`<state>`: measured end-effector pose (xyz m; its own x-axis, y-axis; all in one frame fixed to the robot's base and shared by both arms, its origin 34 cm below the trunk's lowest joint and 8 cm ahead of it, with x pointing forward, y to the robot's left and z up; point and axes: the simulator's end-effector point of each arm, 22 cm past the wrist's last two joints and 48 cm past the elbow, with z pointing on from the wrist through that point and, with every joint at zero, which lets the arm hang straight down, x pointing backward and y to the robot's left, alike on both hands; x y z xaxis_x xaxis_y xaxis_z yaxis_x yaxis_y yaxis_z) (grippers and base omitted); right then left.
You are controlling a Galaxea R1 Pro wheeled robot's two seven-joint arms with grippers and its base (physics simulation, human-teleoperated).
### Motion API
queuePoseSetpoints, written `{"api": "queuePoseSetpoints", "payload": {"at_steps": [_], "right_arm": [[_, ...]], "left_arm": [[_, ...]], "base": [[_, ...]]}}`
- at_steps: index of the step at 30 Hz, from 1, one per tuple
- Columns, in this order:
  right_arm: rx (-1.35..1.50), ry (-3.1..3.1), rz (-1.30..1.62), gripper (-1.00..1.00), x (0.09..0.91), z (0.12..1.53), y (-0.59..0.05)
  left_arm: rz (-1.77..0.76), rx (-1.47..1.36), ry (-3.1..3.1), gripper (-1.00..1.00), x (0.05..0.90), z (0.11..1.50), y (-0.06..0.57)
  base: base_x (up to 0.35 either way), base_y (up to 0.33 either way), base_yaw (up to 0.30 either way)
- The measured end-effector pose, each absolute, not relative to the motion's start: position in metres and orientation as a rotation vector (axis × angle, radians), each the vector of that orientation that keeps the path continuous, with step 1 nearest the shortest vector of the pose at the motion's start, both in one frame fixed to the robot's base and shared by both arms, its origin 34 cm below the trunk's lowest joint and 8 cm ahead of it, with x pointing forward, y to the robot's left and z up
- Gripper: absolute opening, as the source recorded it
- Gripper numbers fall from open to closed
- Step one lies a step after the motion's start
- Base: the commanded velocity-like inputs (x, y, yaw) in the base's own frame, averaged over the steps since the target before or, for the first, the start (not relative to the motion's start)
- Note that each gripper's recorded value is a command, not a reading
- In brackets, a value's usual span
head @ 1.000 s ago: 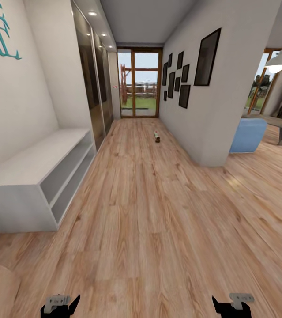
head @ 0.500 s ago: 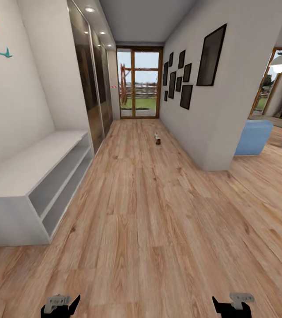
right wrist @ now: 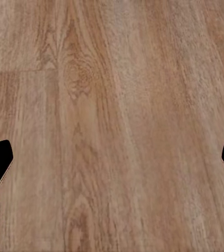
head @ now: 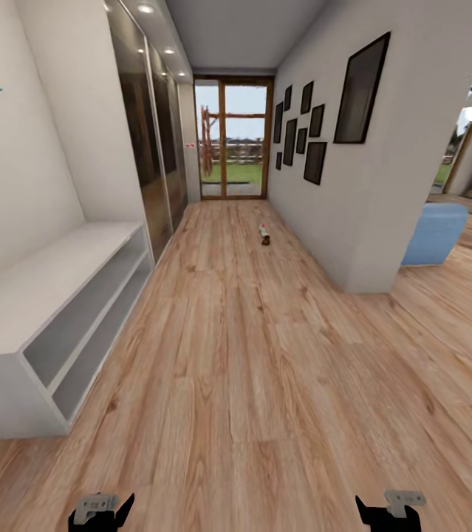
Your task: Pick up the two gym shoes and the two sandals from the corridor floor and place them onto the hallstand (shoe rack) in the corridor, making sure they are on the rack and not on the floor. Arrange them so the two gym shoes are next to each other and the two sandals are next to each other.
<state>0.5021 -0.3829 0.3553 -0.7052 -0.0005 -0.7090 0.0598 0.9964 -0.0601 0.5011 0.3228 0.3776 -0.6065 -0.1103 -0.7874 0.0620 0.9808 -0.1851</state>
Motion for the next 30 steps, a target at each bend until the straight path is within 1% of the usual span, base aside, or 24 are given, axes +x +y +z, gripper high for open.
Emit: {"api": "queuePoseSetpoints", "payload": {"at_steps": [30], "right_arm": [[0.042,2.352,-0.102,1.00,0.5021,0.3553,-0.3832]], "left_arm": [[-0.241,-0.034,2.210,1.00,0.5011,0.3776,0.3228]], "base": [[0.337,0.000,0.000]]}}
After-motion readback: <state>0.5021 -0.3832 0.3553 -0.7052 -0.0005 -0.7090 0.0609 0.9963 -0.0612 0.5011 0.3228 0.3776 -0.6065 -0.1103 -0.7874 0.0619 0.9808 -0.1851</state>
